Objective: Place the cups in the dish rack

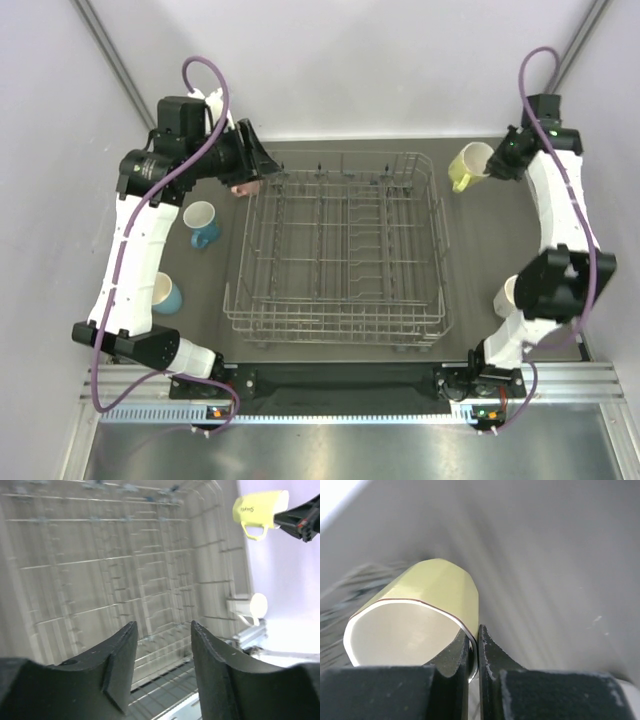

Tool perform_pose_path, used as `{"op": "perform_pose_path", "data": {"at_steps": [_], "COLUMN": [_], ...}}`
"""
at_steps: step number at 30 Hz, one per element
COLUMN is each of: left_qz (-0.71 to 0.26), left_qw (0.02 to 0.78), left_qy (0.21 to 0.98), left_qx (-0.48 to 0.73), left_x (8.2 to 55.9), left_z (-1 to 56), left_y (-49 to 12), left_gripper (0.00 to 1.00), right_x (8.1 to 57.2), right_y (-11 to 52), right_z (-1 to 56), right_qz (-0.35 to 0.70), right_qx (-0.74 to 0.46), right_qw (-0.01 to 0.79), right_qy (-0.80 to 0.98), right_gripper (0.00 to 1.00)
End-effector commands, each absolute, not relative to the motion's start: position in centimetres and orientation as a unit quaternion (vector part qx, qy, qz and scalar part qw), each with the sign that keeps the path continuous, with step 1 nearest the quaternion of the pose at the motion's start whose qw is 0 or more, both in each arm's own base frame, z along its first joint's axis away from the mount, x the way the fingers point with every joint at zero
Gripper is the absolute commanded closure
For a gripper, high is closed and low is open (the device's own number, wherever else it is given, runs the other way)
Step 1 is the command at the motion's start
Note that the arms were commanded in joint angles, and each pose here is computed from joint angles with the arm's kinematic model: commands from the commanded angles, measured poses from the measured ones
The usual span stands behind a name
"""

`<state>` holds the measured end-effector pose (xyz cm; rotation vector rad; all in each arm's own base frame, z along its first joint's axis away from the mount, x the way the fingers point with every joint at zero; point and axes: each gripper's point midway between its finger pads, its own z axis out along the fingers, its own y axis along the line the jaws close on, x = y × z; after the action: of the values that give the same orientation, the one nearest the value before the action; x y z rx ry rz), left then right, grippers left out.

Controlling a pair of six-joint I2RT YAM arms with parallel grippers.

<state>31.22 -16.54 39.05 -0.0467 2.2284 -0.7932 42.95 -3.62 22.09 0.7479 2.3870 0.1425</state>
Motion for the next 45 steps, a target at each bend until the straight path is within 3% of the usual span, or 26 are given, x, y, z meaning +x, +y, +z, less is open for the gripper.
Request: {"op": "perform_pose_path", "data": {"at_steps": [1,8,11,18,25,32,36,45], "left_qz": [-0.392,-0.524,-0.578,-0.671,-0.689,-0.702,-0.698,-0.680], "left_qw": [0.387,0.381,0.388,0.274,0.138,0.050,-0.004,-0.072], "left_qy": [0.835,0.762,0.718,0.688,0.699,0.690,0.691,0.704], "left_qx": [-0.001,0.017,0.012,-0.040,-0.132,-0.168,-0.188,-0.195], "left_x": [31.6,31.5,31.1,29.4,28.7,25.5,24.0,21.6], "left_z": [41.3,45.6,48.5,51.0,49.0,50.7,50.0,48.7], "left_y": [-19.0,-22.6,-23.6,-26.2,-26.7,-26.3,-26.1,-27.8], "left_gripper": [0.47,0.22,0.16,0.16,0.24,0.21,0.19,0.13], "right_x": [41.0,36.5,34.3,29.2,26.7,26.9,24.2,21.6], "right_y": [-0.9,2.9,7.6,15.8,19.1,19.4,19.4,22.1], "right_z": [33.0,39.6,42.6,47.5,50.0,51.3,53.2,54.3], "right_qz": [0.142,0.231,0.349,0.436,0.403,0.300,0.280,0.300], "right_qx": [0.259,0.176,0.069,-0.135,-0.297,-0.375,-0.406,-0.456], "right_qw": [0.427,0.485,0.502,0.542,0.594,0.714,0.771,0.766], "right_qy": [0.855,0.825,0.788,0.706,0.630,0.510,0.403,0.338], "right_gripper": [1.00,1.00,1.00,1.00,1.00,1.00,1.00,1.00]}}
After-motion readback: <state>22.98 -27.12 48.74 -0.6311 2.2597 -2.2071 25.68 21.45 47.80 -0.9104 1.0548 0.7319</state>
